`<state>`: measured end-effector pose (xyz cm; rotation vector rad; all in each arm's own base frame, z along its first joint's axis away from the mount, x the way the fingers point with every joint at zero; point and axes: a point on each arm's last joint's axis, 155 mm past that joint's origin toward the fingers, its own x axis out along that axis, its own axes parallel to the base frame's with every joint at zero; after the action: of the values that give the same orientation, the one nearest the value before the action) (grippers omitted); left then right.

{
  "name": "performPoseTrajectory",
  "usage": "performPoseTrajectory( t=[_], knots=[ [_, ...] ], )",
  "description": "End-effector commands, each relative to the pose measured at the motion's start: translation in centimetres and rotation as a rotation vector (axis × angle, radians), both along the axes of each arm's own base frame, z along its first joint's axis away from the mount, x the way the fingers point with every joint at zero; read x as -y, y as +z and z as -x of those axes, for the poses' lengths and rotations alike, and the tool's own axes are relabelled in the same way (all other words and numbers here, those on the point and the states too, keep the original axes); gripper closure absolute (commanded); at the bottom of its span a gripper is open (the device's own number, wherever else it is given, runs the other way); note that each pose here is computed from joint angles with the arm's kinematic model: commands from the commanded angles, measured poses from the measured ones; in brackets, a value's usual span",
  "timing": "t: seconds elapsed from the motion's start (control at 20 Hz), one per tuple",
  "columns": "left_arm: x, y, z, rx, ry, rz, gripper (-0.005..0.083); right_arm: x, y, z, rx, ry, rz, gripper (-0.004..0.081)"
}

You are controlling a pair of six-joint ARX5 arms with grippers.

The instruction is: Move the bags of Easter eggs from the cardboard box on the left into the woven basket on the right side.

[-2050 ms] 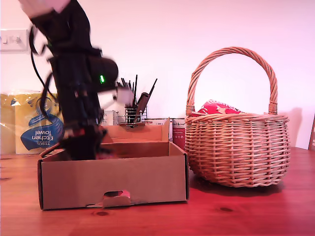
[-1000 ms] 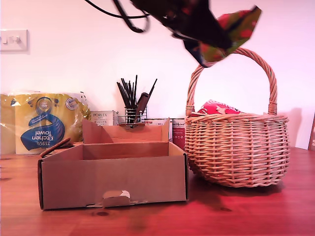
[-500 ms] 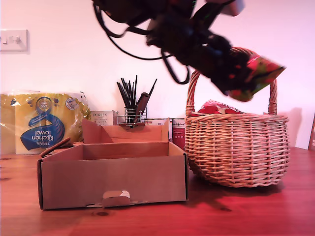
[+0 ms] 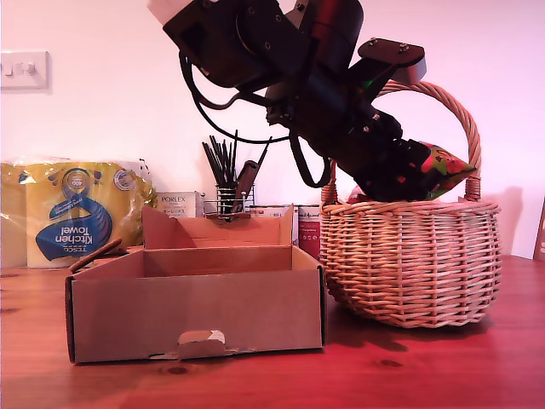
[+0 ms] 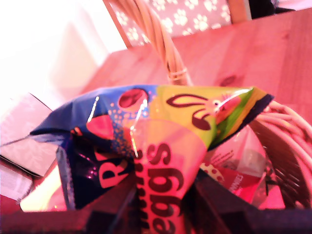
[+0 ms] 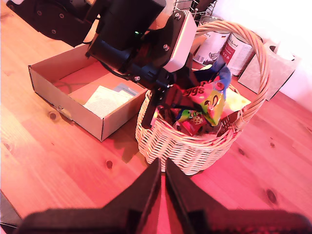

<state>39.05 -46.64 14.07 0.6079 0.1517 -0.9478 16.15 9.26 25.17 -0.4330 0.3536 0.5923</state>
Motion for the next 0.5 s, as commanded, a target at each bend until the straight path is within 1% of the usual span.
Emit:
performPoseTrajectory(
  t=[0.0, 0.05, 0.1, 0.2, 0.25, 0.3, 0.45],
  knots=[
    [-0.7, -4.1, 0.1, -0.062, 0.014, -0.061, 0.0568, -0.1, 0.2, 0.0, 0.014, 0.004, -0.003, 0.0783],
    [-0.8, -4.1, 0.0, -0.074, 0.032, -0.049, 0.0502, -0.1, 0.2, 0.0, 0.014, 0.004, -0.003, 0.0783],
    [-0.9, -4.0, -0.2, -0.073, 0.045, -0.045, 0.0405, -0.1, 0.2, 0.0, 0.014, 0.004, -0.003, 0.0783],
    [-1.1, -3.7, -0.7, -0.058, 0.071, -0.042, 0.0177, -0.1, 0.2, 0.0, 0.014, 0.005, -0.003, 0.0783],
    [-1.2, -3.5, -0.8, -0.051, 0.081, -0.042, 0.0108, -0.1, 0.2, 0.0, 0.014, 0.005, -0.003, 0.0783],
    [-1.4, -3.3, -1.0, -0.041, 0.102, -0.047, 0.0083, -0.1, 0.2, 0.0, 0.013, 0.005, -0.003, 0.0783],
    [-1.5, -1.8, -0.6, -0.028, 0.109, -0.040, 0.0081, -0.1, 0.2, 0.0, 0.013, 0.005, -0.003, 0.0783]
  ],
)
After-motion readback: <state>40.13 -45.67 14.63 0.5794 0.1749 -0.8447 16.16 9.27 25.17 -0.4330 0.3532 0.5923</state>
